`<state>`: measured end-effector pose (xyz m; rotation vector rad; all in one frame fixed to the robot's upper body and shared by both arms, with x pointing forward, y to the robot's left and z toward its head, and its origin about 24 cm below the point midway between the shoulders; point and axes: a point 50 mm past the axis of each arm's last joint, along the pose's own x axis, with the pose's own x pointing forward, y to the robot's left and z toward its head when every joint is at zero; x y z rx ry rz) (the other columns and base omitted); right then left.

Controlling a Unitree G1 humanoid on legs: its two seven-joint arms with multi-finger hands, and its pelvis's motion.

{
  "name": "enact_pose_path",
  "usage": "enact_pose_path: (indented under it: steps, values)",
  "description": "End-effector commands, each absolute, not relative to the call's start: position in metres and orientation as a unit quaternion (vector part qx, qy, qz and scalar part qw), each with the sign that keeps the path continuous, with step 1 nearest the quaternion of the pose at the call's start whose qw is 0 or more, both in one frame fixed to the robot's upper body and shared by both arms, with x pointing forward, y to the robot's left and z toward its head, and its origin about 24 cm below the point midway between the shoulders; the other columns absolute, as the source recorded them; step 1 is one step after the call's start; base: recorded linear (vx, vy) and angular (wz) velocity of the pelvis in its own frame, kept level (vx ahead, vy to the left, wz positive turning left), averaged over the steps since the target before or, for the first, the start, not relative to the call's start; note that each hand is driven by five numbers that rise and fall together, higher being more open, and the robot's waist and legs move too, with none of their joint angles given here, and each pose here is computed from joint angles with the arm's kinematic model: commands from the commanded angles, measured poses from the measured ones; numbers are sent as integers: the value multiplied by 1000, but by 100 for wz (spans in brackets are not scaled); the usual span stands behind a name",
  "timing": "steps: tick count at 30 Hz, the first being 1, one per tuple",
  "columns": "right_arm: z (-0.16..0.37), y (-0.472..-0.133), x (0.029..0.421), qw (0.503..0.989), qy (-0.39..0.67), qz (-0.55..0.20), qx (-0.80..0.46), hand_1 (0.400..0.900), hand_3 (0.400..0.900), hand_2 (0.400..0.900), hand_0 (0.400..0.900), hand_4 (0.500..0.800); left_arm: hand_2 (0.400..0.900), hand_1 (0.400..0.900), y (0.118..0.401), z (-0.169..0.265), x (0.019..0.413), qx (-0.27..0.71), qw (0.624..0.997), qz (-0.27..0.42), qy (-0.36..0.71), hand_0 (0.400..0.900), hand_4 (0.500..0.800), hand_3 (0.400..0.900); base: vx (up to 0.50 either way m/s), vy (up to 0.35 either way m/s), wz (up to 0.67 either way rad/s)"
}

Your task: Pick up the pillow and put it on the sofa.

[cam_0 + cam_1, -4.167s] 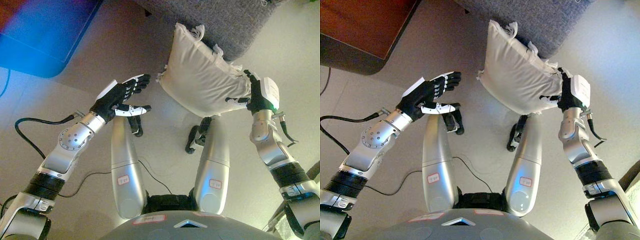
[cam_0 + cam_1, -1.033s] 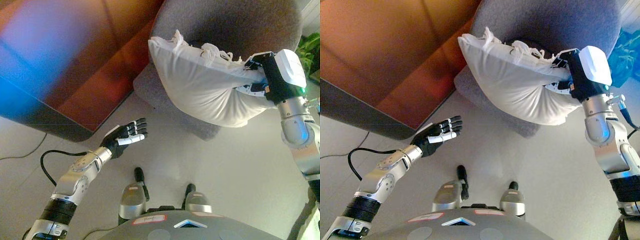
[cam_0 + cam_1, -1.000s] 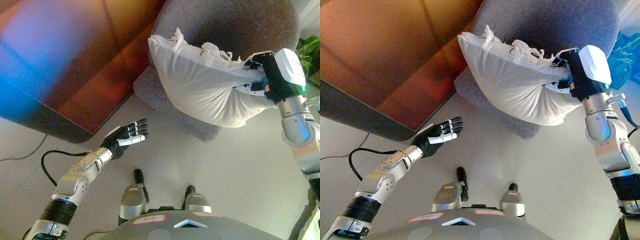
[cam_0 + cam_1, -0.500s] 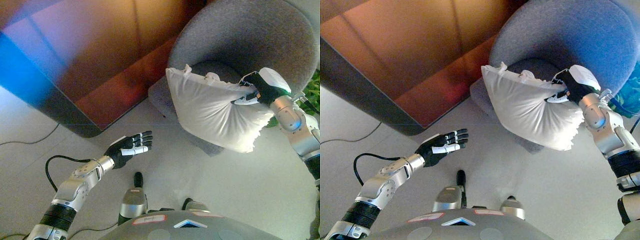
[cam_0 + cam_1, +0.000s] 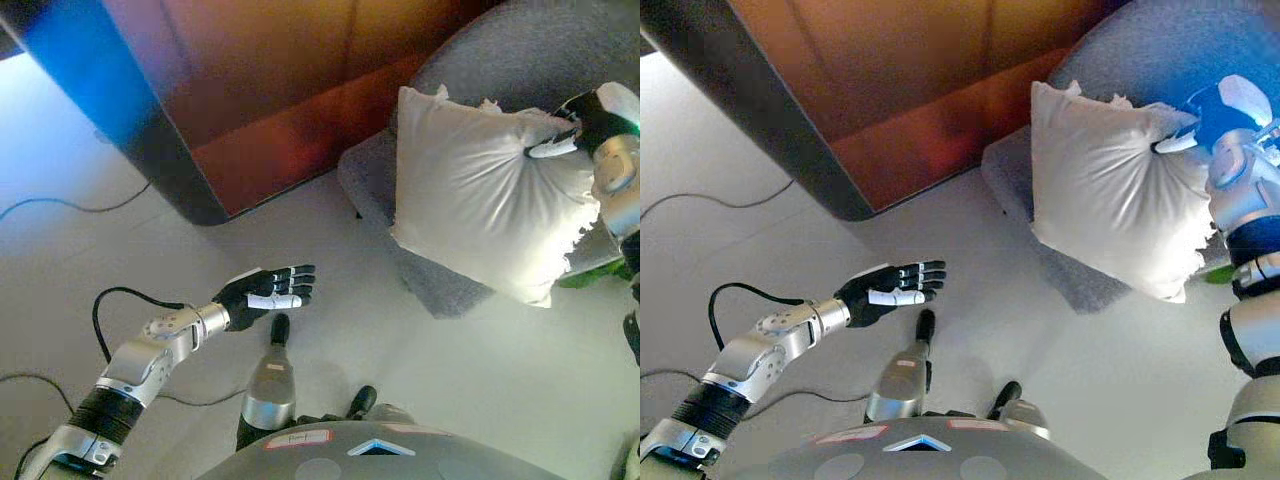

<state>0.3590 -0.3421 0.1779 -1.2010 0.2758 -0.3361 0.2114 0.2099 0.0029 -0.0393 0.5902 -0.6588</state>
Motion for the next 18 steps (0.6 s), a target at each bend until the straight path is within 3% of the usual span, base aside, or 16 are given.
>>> enact_pose_path:
  steps: [1,9,18]
  values:
    - [297,-334,362,793,-52,-273,-542,900,900,900,900,800,900,900,186,41,232,-31,903,-389,178,900,800,900,86,1,2]
    - [250,-327,361,836,-59,-247,-486,900,900,900,900,800,900,900,188,36,226,-32,914,-368,169,900,800,900,87,31,-7]
    - [205,-290,344,877,-111,-193,-425,900,900,900,900,800,900,900,187,27,224,-42,934,-319,156,900,800,900,-14,56,-20]
